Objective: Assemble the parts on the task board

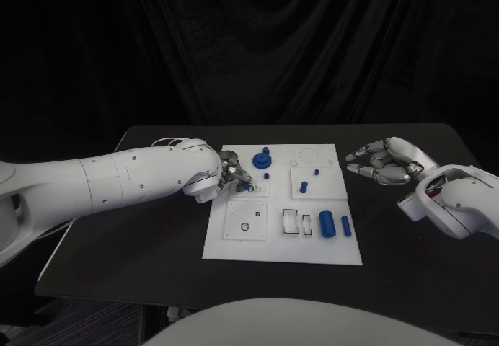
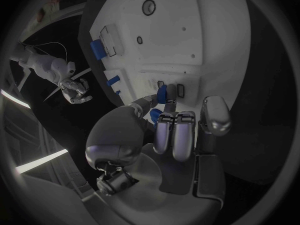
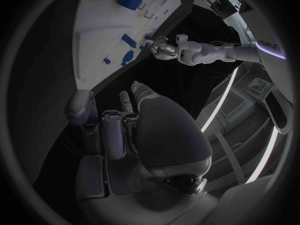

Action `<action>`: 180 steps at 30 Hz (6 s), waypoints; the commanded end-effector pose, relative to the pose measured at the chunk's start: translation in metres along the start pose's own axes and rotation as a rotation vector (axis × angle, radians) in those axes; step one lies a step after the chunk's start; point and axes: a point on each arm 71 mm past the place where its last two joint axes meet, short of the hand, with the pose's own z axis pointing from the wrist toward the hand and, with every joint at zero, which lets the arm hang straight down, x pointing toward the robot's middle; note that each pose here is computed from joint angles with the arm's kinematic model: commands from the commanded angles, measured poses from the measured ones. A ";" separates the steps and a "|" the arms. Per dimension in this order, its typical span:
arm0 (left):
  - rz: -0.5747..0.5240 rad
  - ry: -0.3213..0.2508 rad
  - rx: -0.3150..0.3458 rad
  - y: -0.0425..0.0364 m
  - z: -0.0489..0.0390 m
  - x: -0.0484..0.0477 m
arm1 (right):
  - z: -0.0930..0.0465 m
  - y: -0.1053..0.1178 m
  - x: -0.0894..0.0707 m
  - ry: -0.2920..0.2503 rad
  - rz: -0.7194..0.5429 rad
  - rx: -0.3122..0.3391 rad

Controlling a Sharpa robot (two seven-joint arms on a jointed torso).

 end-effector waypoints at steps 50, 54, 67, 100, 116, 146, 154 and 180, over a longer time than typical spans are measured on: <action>-0.001 0.026 -0.011 0.0065 0.0037 0.0144 | -0.001 -0.004 0.001 0.009 0.003 0.025; -0.003 0.023 -0.013 0.0071 0.0037 0.0139 | -0.001 -0.004 0.001 0.009 0.003 0.026; -0.012 0.008 -0.002 0.0100 0.0030 0.0115 | -0.002 -0.005 0.001 0.010 0.004 0.028; -0.014 0.011 0.061 0.0112 0.0012 0.0096 | -0.002 -0.007 0.002 0.017 0.005 0.036; -0.024 -0.008 0.079 0.0125 -0.0004 0.0079 | -0.003 -0.008 0.003 0.019 0.007 0.040; -0.070 -0.105 0.111 0.0104 -0.0078 0.0025 | -0.006 -0.010 0.002 0.020 0.008 0.054; -0.050 -0.102 0.102 0.0008 -0.0216 -0.0138 | -0.005 -0.010 0.002 0.018 0.008 0.055; 0.277 0.210 -0.108 -0.0595 -0.0319 -0.0926 | 0.000 -0.004 0.006 0.015 0.010 0.027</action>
